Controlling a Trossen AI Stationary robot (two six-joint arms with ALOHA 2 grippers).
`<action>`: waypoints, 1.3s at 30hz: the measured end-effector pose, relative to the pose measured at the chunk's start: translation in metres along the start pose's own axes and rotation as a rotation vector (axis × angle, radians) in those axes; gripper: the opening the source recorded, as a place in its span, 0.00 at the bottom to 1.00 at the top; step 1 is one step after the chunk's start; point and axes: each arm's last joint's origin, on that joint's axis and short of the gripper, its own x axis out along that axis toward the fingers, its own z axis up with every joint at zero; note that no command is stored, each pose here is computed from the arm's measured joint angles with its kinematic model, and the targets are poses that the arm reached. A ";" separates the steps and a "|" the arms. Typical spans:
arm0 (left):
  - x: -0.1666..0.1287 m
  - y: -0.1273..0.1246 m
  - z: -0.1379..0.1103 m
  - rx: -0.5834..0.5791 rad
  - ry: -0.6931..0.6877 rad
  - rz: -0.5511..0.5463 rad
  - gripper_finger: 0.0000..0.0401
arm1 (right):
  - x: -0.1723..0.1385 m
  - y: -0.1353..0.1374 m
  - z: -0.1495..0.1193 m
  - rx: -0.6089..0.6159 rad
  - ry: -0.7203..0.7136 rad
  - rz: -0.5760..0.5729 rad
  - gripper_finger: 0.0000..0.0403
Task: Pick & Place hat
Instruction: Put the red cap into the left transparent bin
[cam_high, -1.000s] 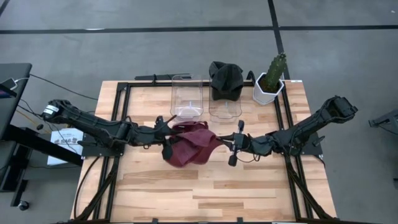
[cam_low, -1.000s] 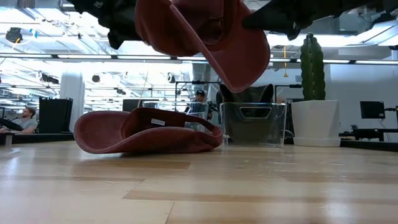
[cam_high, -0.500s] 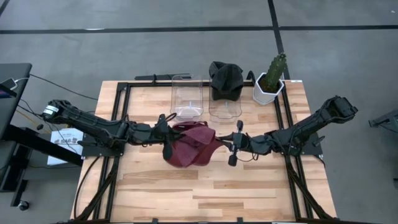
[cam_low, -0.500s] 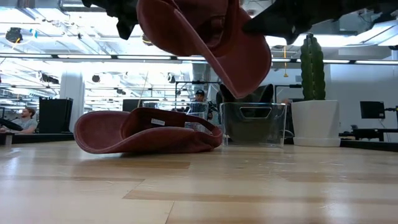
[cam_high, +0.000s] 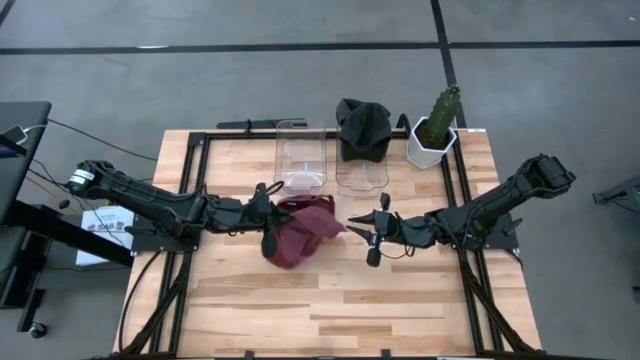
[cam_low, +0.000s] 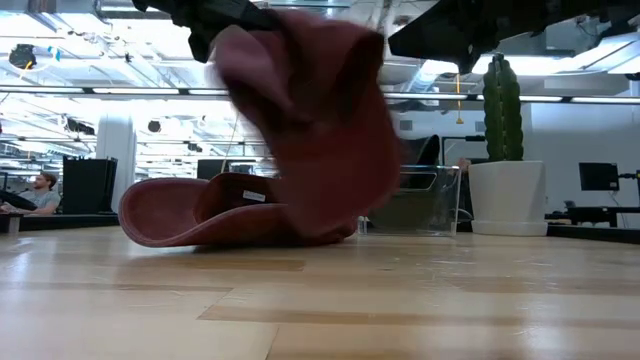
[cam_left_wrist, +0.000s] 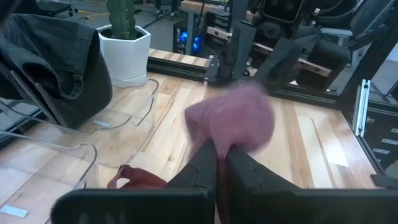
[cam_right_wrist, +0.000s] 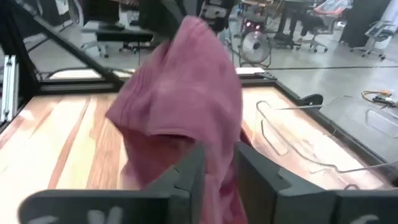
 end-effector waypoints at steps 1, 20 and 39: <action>0.000 0.000 0.000 0.000 0.000 0.000 0.02 | 0.000 0.000 -0.001 -0.004 0.009 0.005 0.20; -0.015 -0.005 0.031 -0.035 -0.062 -0.199 0.03 | -0.009 -0.004 0.002 -0.009 0.039 0.012 0.30; -0.033 0.083 0.069 -0.081 -0.133 -0.047 0.03 | -0.044 -0.011 0.014 -0.060 0.050 -0.056 0.29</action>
